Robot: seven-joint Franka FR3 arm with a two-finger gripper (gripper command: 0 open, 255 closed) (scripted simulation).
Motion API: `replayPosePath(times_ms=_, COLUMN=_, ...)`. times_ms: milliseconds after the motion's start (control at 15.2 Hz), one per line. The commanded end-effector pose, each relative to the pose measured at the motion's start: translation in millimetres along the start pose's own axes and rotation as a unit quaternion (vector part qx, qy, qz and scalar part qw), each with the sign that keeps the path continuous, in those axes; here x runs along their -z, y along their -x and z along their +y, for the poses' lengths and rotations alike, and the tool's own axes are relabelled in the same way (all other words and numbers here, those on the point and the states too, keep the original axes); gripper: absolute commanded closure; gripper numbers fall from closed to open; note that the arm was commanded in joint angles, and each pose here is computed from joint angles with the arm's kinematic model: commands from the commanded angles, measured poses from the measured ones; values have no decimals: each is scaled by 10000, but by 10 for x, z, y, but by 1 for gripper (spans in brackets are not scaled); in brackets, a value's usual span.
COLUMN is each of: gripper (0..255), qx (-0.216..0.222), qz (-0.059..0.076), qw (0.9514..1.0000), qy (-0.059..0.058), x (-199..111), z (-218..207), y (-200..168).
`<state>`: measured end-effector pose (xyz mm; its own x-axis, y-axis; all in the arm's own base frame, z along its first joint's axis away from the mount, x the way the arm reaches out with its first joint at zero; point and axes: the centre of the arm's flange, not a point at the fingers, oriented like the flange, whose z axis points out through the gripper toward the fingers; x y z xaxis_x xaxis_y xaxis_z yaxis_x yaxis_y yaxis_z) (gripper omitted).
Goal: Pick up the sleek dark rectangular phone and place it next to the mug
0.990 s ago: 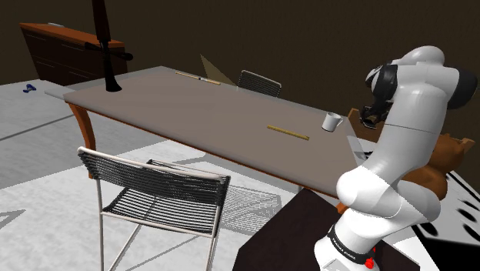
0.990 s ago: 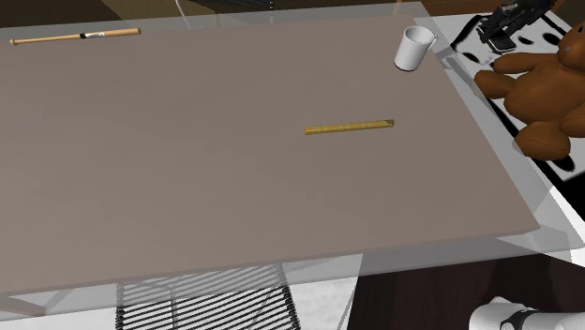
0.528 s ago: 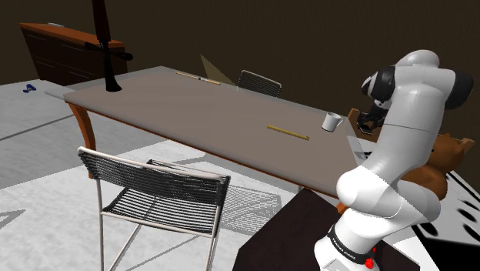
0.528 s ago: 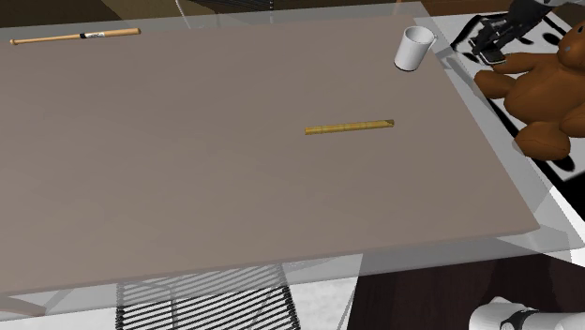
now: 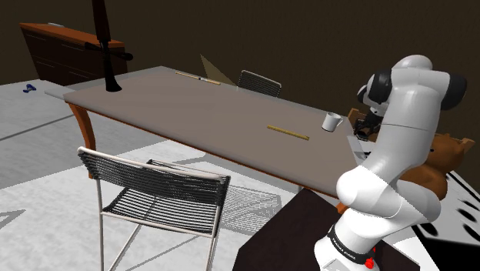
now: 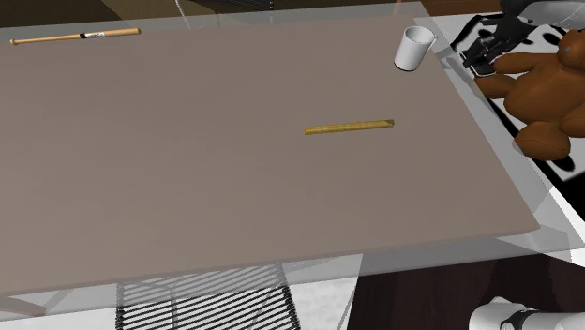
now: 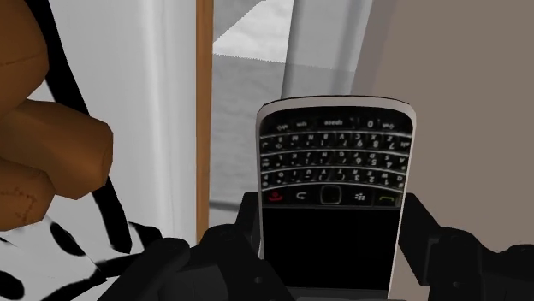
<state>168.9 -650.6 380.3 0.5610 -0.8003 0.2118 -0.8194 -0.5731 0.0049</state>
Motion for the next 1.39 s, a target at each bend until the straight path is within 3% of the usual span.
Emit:
replayPosePath(times_ms=0, gripper=255, qx=0, qz=3, qw=10000, qy=1, x=-104, z=0, y=17)
replayPosePath(times_ms=396, gripper=255, qx=0, qz=3, qw=10000, qy=1, x=-393, z=-2, y=80)
replayPosePath(times_ms=924, gripper=255, qx=0, qz=3, qw=10000, qy=1, x=-393, z=-2, y=80)
replayPosePath(times_ms=990, gripper=0, qx=0, qz=3, qw=10000, qy=1, x=-393, z=-2, y=80)
replayPosePath(times_ms=1320, gripper=0, qx=0, qz=3, qw=10000, qy=1, x=-392, z=-2, y=80)
